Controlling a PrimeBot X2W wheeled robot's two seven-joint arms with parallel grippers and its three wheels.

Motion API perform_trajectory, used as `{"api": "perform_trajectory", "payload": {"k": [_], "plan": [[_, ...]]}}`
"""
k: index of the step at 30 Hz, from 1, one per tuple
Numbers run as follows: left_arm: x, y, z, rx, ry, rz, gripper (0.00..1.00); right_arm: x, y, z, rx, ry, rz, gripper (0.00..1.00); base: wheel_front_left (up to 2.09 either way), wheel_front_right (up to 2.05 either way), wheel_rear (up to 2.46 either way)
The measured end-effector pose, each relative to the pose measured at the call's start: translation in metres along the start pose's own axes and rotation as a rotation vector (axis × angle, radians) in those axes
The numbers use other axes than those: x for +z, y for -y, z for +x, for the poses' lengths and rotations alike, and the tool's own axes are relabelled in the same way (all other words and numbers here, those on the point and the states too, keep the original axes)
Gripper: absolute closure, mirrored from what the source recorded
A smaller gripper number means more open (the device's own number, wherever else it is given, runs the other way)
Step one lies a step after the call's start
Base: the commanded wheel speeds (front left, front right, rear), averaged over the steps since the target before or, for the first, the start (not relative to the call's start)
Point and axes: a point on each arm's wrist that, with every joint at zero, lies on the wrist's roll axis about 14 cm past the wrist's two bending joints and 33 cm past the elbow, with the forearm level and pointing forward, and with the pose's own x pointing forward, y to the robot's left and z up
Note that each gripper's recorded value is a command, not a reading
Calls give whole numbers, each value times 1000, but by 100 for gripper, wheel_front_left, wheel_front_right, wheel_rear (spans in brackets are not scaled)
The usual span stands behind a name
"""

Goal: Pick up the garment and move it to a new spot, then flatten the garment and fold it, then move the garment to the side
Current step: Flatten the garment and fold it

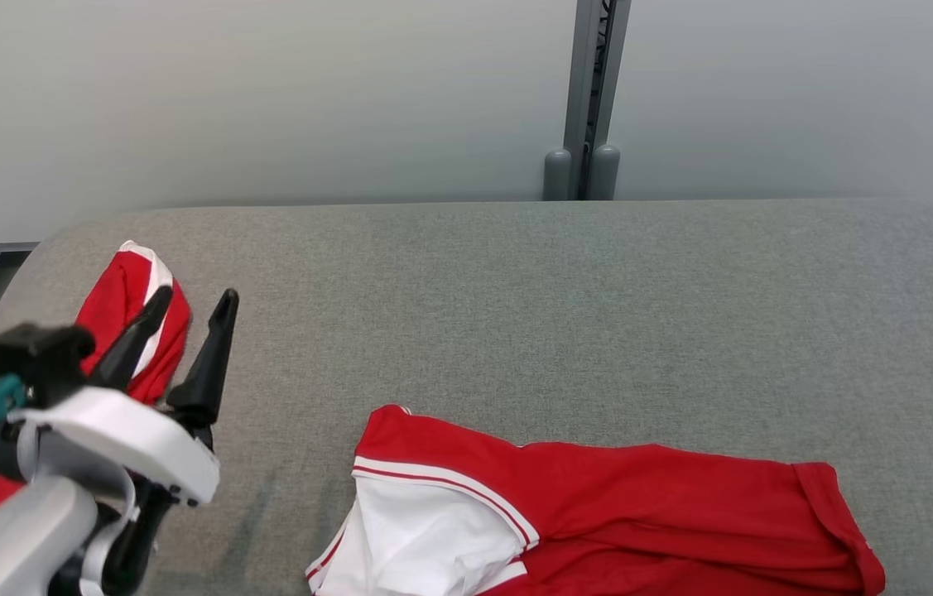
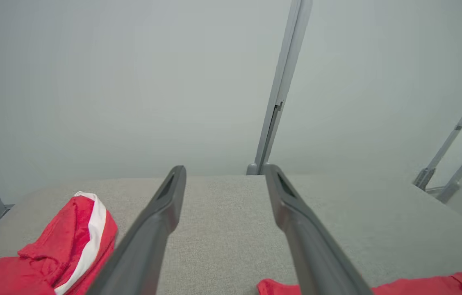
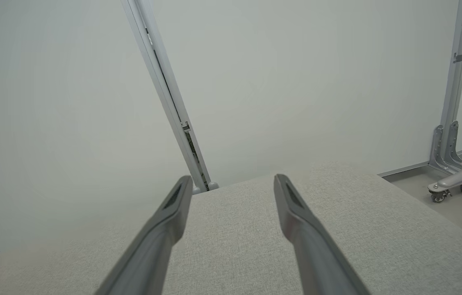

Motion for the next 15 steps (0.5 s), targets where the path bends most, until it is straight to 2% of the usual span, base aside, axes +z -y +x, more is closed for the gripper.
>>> {"api": "perform_trajectory", "payload": {"k": [5, 8, 15], "plan": [[-16, -4, -14, 81, 44, -27, 0, -2, -6, -5, 12, 55, -8, 0, 0, 0, 0], [-10, -8, -18, 152, 121, -107, 0, -12, -18, -8, 55, 40, -27, 0, 0, 0, 0], [-35, 0, -33, 183, 151, -90, 0, -42, -21, -17, 82, -49, -28, 0, 0, 0, 0]]}}
